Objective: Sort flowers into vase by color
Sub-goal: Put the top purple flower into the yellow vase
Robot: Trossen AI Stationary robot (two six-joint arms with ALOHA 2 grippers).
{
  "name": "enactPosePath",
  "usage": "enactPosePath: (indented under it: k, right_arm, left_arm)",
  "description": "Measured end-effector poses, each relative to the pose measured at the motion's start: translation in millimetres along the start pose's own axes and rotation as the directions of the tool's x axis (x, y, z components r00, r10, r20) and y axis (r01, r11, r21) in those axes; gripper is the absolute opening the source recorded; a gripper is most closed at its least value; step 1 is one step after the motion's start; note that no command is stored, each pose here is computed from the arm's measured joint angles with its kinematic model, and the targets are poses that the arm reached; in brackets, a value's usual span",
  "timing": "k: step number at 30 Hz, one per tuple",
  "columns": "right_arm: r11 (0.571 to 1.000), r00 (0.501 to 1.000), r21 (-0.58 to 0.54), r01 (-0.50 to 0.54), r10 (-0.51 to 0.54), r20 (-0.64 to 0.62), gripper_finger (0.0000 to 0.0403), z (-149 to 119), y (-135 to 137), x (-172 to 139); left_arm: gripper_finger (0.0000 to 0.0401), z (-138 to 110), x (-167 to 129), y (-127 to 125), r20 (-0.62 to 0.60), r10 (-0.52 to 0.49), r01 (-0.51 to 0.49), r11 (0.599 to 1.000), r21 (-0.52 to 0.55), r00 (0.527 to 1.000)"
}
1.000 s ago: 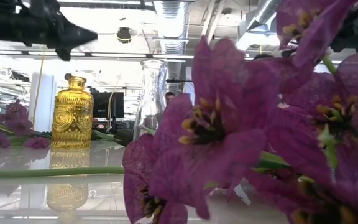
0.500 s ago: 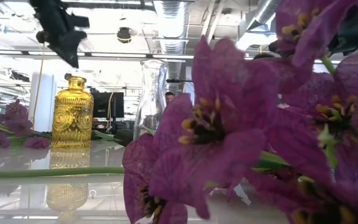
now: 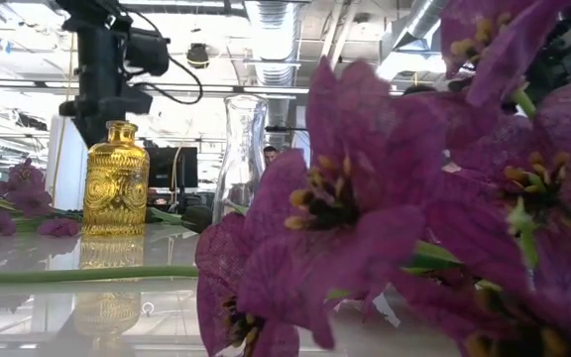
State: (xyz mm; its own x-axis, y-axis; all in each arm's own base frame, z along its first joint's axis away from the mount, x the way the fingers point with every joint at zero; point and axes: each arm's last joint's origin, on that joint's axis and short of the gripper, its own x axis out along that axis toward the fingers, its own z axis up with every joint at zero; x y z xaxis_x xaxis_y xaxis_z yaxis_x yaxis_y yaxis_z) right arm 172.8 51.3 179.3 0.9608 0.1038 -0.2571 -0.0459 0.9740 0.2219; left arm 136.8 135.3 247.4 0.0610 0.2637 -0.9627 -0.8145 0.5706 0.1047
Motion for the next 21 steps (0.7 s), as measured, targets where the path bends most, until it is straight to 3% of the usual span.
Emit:
enactPosePath:
  k: [4,14,21]
  right_arm:
    - [1.000,1.000,-0.008,-0.011,0.011,-0.004,0.0051,-1,2,0]
    - [1.000,1.000,-0.008,-0.014,0.014,0.009,0.0051,1,3,0]
    - [1.000,1.000,-0.008,-0.013,0.013,0.009,0.0051,0,2,0]
  left_arm:
    - [0.0105,-8,18,-6,-0.017,-0.085,0.085,0.996,0.008,0.996]
    - [0.0198,-21,62,-6,-0.129,-0.063,0.050,0.994,-0.097,0.990]
    - [0.0210,-22,87,-10,-0.199,-0.069,0.055,0.996,-0.075,0.977]
